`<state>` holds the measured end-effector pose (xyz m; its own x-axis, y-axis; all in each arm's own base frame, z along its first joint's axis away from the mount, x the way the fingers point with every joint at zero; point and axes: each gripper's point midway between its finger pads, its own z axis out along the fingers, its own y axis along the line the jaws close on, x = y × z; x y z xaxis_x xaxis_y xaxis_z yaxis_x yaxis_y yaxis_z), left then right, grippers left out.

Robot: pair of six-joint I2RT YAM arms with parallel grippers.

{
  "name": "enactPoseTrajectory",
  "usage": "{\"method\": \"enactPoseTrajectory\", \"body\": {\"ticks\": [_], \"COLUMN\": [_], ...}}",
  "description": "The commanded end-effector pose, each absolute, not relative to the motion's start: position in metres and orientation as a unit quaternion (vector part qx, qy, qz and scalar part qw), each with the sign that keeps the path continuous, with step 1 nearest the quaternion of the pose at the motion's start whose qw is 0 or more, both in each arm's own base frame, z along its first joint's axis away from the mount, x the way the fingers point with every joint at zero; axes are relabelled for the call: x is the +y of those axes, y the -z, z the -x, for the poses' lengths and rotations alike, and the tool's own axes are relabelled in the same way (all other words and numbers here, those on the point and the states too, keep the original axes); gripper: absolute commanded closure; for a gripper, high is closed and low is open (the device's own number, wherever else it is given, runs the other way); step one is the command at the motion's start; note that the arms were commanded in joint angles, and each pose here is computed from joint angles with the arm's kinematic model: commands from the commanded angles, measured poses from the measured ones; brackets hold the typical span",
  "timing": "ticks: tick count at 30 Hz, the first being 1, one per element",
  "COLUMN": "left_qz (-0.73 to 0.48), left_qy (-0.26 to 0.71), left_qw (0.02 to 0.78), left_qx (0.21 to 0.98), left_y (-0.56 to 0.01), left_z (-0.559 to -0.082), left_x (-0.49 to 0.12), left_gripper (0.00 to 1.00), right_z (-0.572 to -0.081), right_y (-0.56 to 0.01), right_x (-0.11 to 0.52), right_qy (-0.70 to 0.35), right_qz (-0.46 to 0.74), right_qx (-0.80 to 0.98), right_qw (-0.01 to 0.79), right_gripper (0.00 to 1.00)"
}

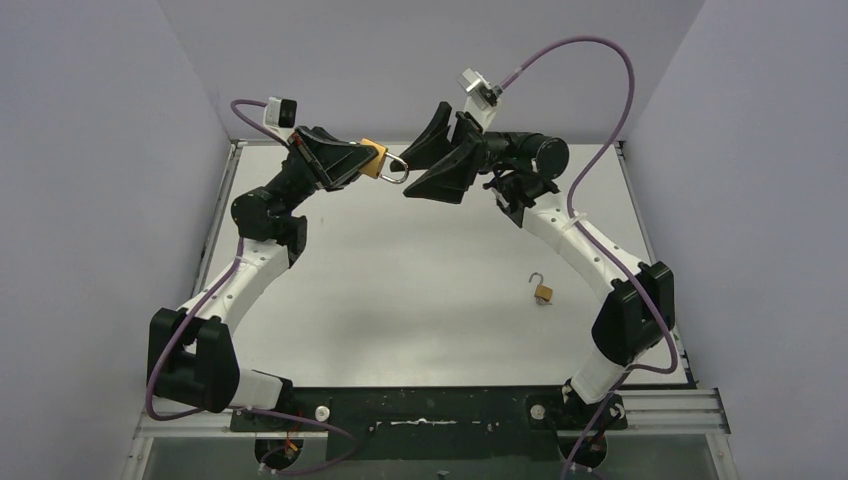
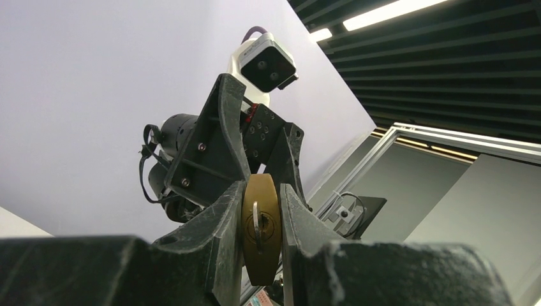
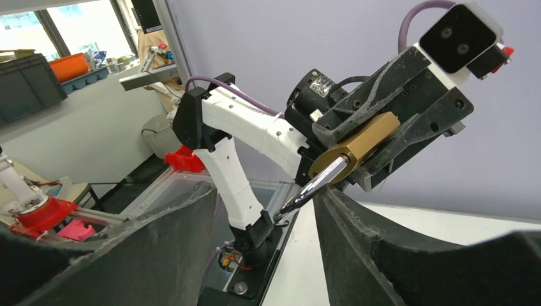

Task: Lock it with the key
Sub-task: Lock the lock.

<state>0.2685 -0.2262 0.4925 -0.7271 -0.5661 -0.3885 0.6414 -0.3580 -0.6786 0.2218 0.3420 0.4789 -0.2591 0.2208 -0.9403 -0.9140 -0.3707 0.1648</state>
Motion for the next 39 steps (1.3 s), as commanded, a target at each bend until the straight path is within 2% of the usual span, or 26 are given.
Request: {"method": "enactPoseTrajectory", "body": {"ticks": [1,4,8,12,16,17,18,19,39], "left_qz": [-0.077,-0.075,-0.074,-0.075,-0.074,-0.074,-0.074,-0.073,-0.082], "left_qy": [0.828,0.828,0.828,0.828,0.828,0.828,0.829,0.829,0.811], "left_qw": [0.399,0.398,0.398,0.398,0.398,0.398,0.398,0.397,0.443], "left_qx": [0.386,0.388,0.388,0.388,0.387,0.387,0.387,0.387,0.375], "left_y": [-0.522,-0.521,-0.52,-0.521,-0.521,-0.521,-0.521,-0.521,-0.519], "left_z": [-0.248,-0.249,-0.249,-0.249,-0.249,-0.249,-0.249,-0.25,-0.246], "left_x": [-0.218,-0.217,-0.217,-0.217,-0.217,-0.217,-0.217,-0.217,-0.216], "left_gripper": [1.0,1.0,1.0,1.0,1.0,1.0,1.0,1.0,1.0], "right_z": [-0.214,-0.214,-0.217,-0.218,-0.219,-0.219,-0.219,-0.22,-0.212], "right_y": [-0.499,-0.5,-0.5,-0.501,-0.501,-0.501,-0.502,-0.501,-0.515], "right_x": [0.343,0.343,0.344,0.344,0.344,0.343,0.344,0.344,0.36], "right_qy": [-0.702,-0.707,-0.71,-0.711,-0.711,-0.711,-0.711,-0.711,-0.771], "right_qz": [0.449,0.443,0.433,0.429,0.426,0.425,0.424,0.423,0.366], "right_qx": [0.356,0.354,0.357,0.357,0.359,0.359,0.361,0.363,0.348], "right_qw": [0.424,0.423,0.425,0.428,0.43,0.43,0.429,0.428,0.387], "right_gripper": [0.42,0.47,0.64,0.68,0.82,0.87,0.97,1.0,1.0]}}
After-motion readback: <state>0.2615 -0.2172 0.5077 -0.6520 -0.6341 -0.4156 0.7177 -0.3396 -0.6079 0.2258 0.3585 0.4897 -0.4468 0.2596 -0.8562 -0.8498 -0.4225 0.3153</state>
